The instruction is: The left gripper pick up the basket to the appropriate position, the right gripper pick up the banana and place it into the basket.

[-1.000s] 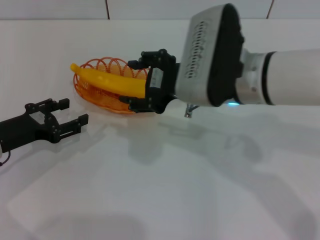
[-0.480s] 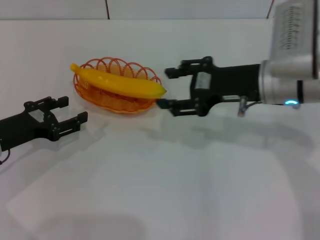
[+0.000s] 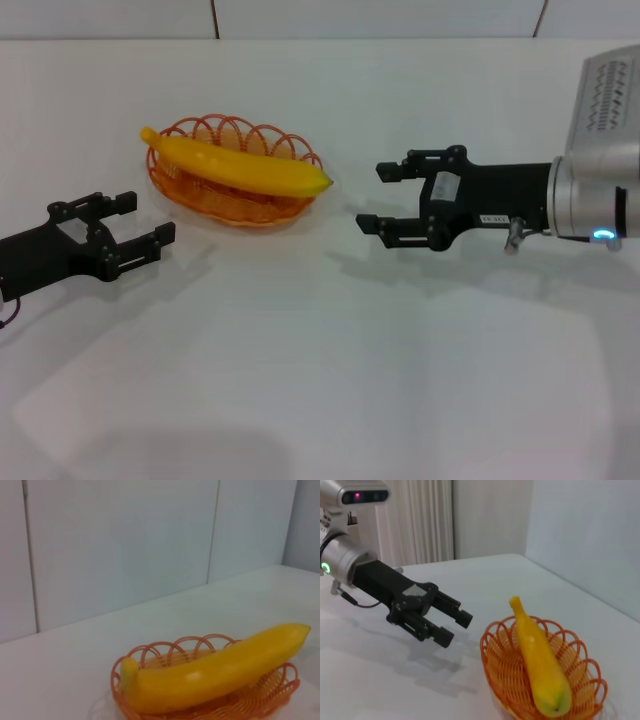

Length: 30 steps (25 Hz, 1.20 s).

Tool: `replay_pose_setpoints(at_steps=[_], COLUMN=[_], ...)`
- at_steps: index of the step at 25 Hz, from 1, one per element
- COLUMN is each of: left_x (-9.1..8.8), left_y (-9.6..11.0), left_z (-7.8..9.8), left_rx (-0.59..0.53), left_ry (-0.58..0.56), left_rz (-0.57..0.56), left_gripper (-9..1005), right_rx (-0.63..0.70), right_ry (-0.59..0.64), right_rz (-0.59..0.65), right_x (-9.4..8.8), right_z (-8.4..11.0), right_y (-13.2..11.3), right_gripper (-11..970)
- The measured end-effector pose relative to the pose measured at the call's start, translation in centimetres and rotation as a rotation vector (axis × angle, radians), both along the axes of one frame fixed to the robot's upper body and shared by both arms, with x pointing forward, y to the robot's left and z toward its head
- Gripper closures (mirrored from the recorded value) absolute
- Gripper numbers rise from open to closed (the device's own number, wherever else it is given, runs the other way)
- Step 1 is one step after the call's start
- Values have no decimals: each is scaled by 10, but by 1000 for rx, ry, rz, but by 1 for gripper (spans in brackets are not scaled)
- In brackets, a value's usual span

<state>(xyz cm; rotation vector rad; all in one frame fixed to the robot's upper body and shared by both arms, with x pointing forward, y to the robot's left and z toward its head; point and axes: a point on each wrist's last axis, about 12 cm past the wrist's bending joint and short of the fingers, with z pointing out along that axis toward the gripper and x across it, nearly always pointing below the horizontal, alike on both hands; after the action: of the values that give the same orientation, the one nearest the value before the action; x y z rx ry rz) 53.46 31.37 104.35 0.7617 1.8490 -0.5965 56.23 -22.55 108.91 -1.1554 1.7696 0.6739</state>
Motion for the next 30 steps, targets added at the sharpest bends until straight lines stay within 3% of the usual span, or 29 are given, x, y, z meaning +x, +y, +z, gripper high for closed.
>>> replay_pose_setpoints(at_steps=[11, 30], left_x=[0, 0], left_y=[0, -1], left_z=[0, 2], left_rx=[-3, -16], left_ry=[-2, -6], left_rz=[2, -3], left_gripper=[272, 272], right_rx=[1, 34], right_ry=[38, 25], right_rz=[-13, -12], right_x=[-7, -8], right_z=[-15, -18], right_y=[-6, -6], right_gripper=[246, 245])
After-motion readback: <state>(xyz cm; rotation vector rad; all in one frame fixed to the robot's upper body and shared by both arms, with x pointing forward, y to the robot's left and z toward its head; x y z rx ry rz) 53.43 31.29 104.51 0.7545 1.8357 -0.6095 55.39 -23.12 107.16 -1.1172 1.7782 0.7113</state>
